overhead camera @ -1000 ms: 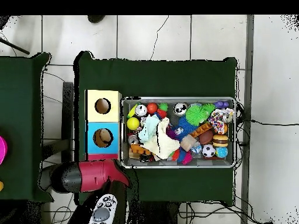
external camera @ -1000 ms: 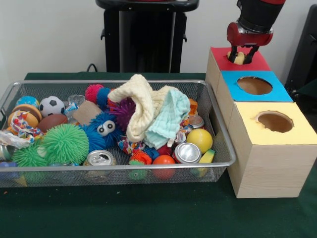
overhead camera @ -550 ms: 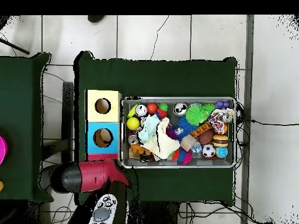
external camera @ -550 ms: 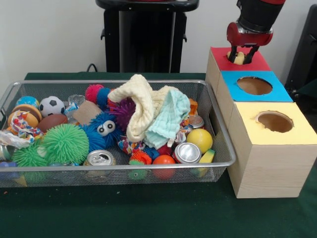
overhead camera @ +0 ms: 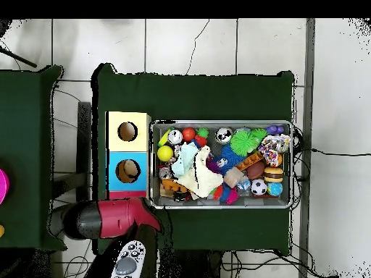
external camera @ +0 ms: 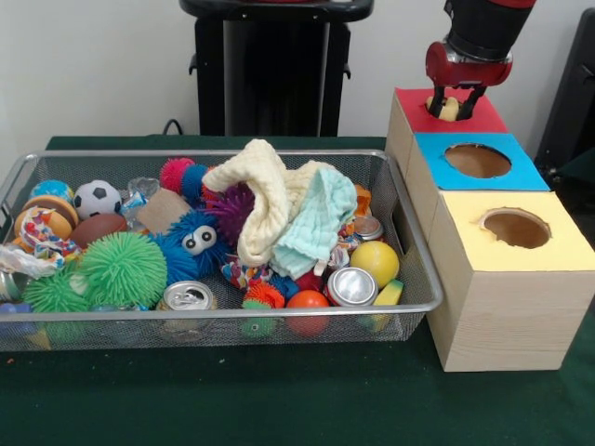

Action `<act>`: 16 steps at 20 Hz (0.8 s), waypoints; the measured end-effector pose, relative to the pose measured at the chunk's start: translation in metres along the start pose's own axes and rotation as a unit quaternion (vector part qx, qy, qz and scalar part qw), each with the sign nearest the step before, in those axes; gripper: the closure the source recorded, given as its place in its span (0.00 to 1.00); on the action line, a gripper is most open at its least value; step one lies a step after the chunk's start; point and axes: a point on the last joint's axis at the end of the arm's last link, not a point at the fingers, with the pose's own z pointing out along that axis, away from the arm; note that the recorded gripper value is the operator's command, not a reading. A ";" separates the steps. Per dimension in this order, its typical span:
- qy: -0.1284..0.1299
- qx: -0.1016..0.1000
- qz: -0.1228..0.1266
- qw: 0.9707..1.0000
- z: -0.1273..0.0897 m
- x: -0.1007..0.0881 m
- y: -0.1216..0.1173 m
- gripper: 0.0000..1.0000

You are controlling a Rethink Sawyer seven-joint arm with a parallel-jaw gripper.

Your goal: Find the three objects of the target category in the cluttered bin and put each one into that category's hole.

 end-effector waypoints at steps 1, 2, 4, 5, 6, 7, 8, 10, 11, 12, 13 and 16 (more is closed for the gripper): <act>0.000 0.000 0.000 1.000 0.000 0.000 0.000 0.00; 0.000 0.000 0.000 1.000 0.000 0.000 0.000 0.00; -0.002 -0.001 0.003 1.000 -0.001 -0.001 -0.003 1.00; -0.002 -0.002 0.004 1.000 -0.002 -0.002 -0.004 1.00; -0.003 -0.002 0.005 1.000 -0.002 -0.002 -0.005 1.00; -0.003 -0.002 0.006 1.000 -0.003 -0.003 -0.006 1.00; -0.004 -0.002 0.007 1.000 -0.003 -0.003 -0.007 1.00; -0.004 -0.003 0.008 1.000 -0.004 -0.004 -0.008 1.00; -0.004 -0.003 0.009 1.000 -0.004 -0.004 -0.009 1.00; -0.005 -0.004 0.010 1.000 -0.004 -0.004 -0.010 1.00; -0.005 -0.004 0.011 1.000 -0.004 -0.005 -0.011 1.00; -0.005 -0.005 0.014 1.000 -0.004 -0.005 -0.014 1.00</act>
